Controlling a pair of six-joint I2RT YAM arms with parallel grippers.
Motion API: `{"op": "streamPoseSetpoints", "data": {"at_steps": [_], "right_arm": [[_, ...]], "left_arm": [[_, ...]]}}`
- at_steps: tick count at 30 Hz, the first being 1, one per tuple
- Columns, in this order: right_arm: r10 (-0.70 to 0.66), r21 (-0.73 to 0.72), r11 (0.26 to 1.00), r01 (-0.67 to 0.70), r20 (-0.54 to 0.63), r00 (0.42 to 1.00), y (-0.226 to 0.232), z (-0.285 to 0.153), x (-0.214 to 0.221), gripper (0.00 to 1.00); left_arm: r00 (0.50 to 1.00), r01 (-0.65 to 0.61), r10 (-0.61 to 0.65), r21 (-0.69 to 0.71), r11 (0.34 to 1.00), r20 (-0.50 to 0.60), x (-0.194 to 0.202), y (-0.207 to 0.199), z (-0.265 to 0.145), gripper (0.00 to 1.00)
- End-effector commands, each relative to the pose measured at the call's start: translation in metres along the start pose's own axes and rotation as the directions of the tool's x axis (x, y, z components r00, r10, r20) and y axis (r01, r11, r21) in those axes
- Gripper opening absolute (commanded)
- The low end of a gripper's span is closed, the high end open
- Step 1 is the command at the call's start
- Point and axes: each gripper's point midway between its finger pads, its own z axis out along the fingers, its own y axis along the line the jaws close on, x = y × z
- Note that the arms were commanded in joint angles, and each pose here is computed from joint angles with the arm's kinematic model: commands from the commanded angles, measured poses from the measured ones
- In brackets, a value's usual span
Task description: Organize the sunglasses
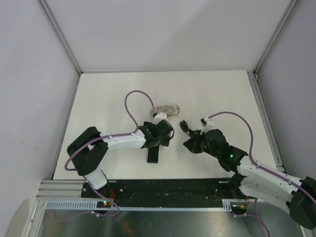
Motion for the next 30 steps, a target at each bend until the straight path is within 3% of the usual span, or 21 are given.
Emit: {"op": "streamPoseSetpoints", "data": {"at_steps": [1,4,10,12,24,30], "right_arm": [[0.021,0.03,0.999,-0.021,0.003,1.0,-0.011,-0.005,0.002,0.09],[0.027,0.031,0.999,-0.027,0.005,1.0,-0.013,-0.005,0.002,0.09],[0.025,0.002,1.0,-0.025,-0.029,0.999,-0.008,-0.001,0.008,0.09],[0.025,0.006,1.0,-0.025,-0.05,0.998,-0.009,0.002,0.013,0.09],[0.029,-0.113,0.993,-0.046,-0.141,0.99,0.018,0.035,0.039,0.09],[0.047,-0.224,0.971,-0.081,-0.151,0.987,0.052,0.045,0.047,0.19]], "left_arm": [[0.998,-0.056,0.058,-0.154,0.987,0.013,-0.003,0.021,0.003,0.95],[0.998,-0.059,0.059,-0.171,0.983,-0.008,0.003,0.022,0.008,0.87],[1.0,-0.028,0.029,-0.135,0.99,0.006,-0.006,0.017,0.0,0.46],[1.0,-0.01,0.011,-0.102,0.995,0.008,-0.011,0.015,-0.006,0.39],[0.987,0.156,-0.147,0.152,0.976,-0.069,-0.029,0.009,-0.024,0.32],[0.974,0.221,-0.202,0.221,0.95,-0.107,-0.022,0.0,-0.019,0.35]]}}
